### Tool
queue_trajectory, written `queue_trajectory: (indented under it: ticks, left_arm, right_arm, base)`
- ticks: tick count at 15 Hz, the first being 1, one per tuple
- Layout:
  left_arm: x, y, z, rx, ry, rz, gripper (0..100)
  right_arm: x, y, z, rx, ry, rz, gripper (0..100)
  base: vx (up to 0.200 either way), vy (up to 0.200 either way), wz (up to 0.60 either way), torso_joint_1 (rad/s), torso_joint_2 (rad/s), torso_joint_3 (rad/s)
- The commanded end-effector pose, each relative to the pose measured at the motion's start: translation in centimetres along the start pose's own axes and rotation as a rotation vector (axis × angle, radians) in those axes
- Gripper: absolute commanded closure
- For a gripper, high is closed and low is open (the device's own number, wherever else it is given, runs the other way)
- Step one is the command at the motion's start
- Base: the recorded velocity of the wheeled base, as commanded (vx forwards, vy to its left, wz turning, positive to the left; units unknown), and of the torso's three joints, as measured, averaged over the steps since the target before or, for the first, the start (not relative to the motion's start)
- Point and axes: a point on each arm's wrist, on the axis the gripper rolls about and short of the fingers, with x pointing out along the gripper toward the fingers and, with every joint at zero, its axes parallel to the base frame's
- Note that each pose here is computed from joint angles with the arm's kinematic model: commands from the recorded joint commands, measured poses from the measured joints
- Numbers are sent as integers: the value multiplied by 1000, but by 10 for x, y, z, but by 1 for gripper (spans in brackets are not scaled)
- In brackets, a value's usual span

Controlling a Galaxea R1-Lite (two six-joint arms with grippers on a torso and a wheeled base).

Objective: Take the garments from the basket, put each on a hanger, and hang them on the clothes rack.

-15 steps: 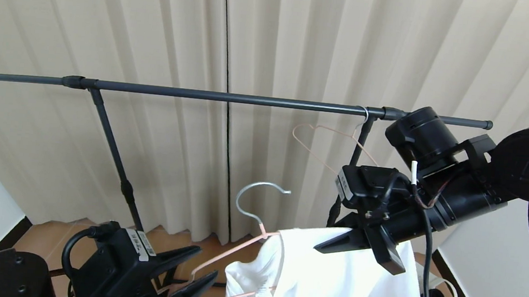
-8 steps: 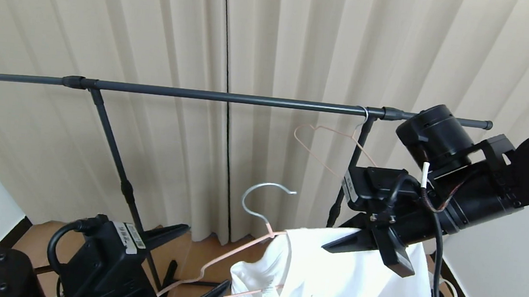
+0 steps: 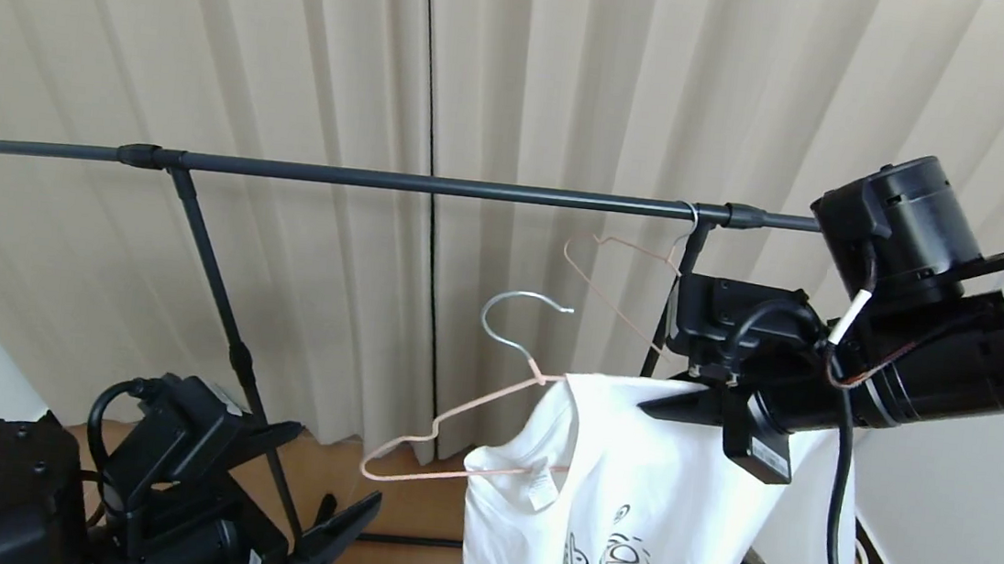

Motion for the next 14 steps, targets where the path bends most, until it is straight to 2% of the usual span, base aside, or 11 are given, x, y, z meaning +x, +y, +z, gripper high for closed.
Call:
queue_trajectory:
  ticks: [1, 3, 4, 5, 6, 9, 11, 14]
  left_arm:
    - [6, 1, 5, -48, 24, 7, 0]
    - [13, 0, 5, -121, 80, 2, 0]
    - [22, -2, 4, -196, 132, -1, 0]
    - [24, -3, 4, -226, 151, -2, 0]
    - [32, -5, 0, -289, 203, 0, 0]
    - [60, -12, -10, -397, 282, 7, 0]
    - [76, -17, -10, -440, 292, 0, 0]
    - [93, -19, -7, -445, 283, -4, 0]
  right_arm:
    - [-6, 4, -8, 38, -16, -31, 100]
    - [-5, 8, -12, 108, -27, -49, 100]
    - [-3, 11, -16, 126, -58, -80, 100]
    - [-3, 13, -19, 122, -74, -96, 100]
    - [-3, 15, -29, 120, -119, -154, 100]
    - [2, 16, -33, 96, -195, -248, 100]
    - [3, 16, -34, 101, -172, -277, 100]
    - [2, 18, -30, 99, -161, -316, 100]
  base:
    - [0, 0, 0, 0, 0, 0]
    - [0, 0, 0, 0, 0, 0]
    - [0, 0, 0, 0, 0, 0]
    - [0, 0, 0, 0, 0, 0]
    - [0, 0, 0, 0, 0, 0]
    - [0, 0, 0, 0, 0, 0]
    - [0, 0, 0, 0, 0, 0]
    - [0, 0, 0, 0, 0, 0]
